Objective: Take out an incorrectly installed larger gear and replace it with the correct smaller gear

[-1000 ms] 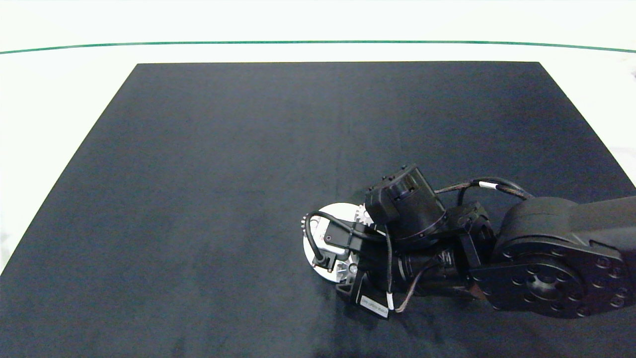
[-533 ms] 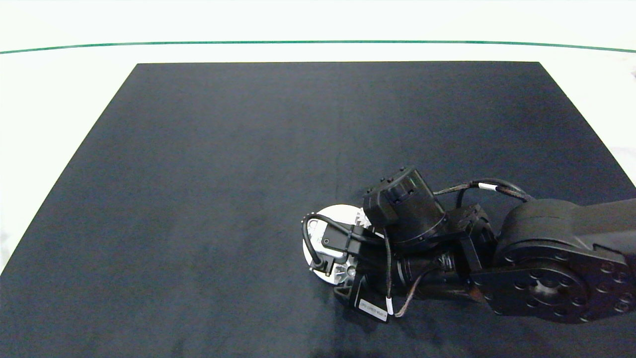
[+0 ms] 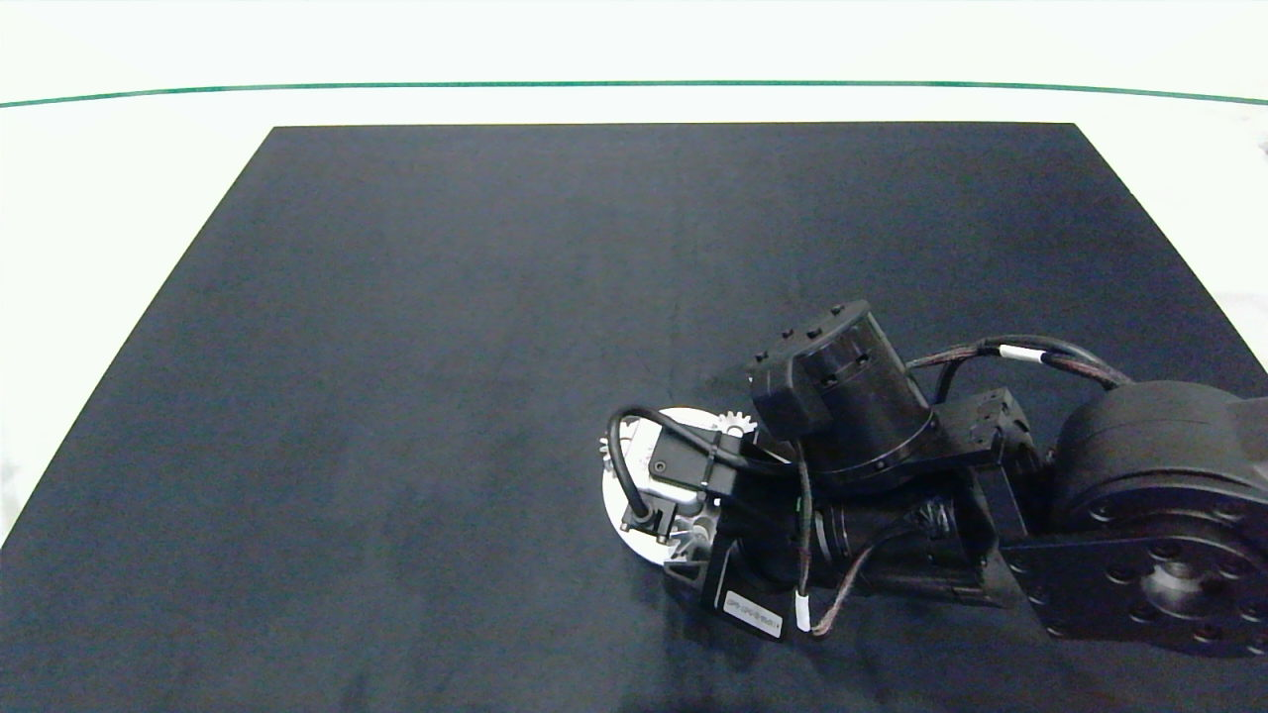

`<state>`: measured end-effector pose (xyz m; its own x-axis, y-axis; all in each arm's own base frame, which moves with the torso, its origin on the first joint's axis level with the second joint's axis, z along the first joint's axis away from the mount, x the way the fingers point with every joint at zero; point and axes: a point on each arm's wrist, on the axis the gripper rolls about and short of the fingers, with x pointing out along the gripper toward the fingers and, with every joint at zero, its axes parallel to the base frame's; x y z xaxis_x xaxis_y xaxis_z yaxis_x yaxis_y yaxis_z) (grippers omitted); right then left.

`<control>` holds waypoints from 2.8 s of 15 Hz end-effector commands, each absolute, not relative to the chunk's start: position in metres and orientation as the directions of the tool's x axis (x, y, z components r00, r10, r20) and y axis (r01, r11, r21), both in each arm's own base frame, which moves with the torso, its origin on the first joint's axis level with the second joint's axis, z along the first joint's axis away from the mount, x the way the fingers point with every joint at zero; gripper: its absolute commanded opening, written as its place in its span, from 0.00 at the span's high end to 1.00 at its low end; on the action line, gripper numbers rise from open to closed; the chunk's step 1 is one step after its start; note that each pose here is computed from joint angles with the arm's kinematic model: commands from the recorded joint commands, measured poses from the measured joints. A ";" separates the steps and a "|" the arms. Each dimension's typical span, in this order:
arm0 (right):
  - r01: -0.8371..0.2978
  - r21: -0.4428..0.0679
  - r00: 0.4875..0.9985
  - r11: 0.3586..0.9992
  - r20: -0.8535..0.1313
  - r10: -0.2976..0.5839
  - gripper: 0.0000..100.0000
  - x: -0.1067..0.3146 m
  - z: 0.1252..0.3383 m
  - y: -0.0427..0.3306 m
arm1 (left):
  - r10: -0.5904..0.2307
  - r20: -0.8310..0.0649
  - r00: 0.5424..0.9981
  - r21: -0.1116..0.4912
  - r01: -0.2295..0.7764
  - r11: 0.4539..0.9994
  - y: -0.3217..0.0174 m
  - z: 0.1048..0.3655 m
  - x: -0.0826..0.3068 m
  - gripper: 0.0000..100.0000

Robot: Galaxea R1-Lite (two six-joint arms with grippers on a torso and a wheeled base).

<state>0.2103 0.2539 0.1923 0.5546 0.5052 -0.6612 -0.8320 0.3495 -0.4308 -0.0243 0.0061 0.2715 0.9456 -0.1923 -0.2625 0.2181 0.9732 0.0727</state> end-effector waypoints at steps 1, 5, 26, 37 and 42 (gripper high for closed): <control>-0.822 -0.445 0.569 0.355 -0.638 0.518 0.66 0.201 0.208 0.246 | -0.187 -0.265 0.946 0.073 0.213 0.974 0.006 0.271 -0.025 0.00; -0.779 -0.466 0.626 0.419 -0.600 0.497 0.66 0.192 0.235 0.217 | -0.184 -0.265 0.946 0.073 0.210 0.975 0.006 0.271 -0.025 0.00; -0.470 -0.311 0.744 0.826 -0.643 0.182 0.66 0.278 0.211 0.062 | -0.177 -0.292 0.940 0.077 0.207 0.975 0.006 0.262 -0.024 0.00; -0.451 -0.298 0.734 0.842 -0.660 0.159 0.00 0.277 0.201 0.051 | -0.177 -0.286 0.942 0.077 0.207 0.975 0.007 0.260 -0.026 0.00; -0.523 -0.310 0.754 0.794 -0.602 0.262 0.00 0.243 0.225 0.064 | -0.177 -0.284 0.942 0.077 0.206 0.975 0.007 0.259 -0.027 0.00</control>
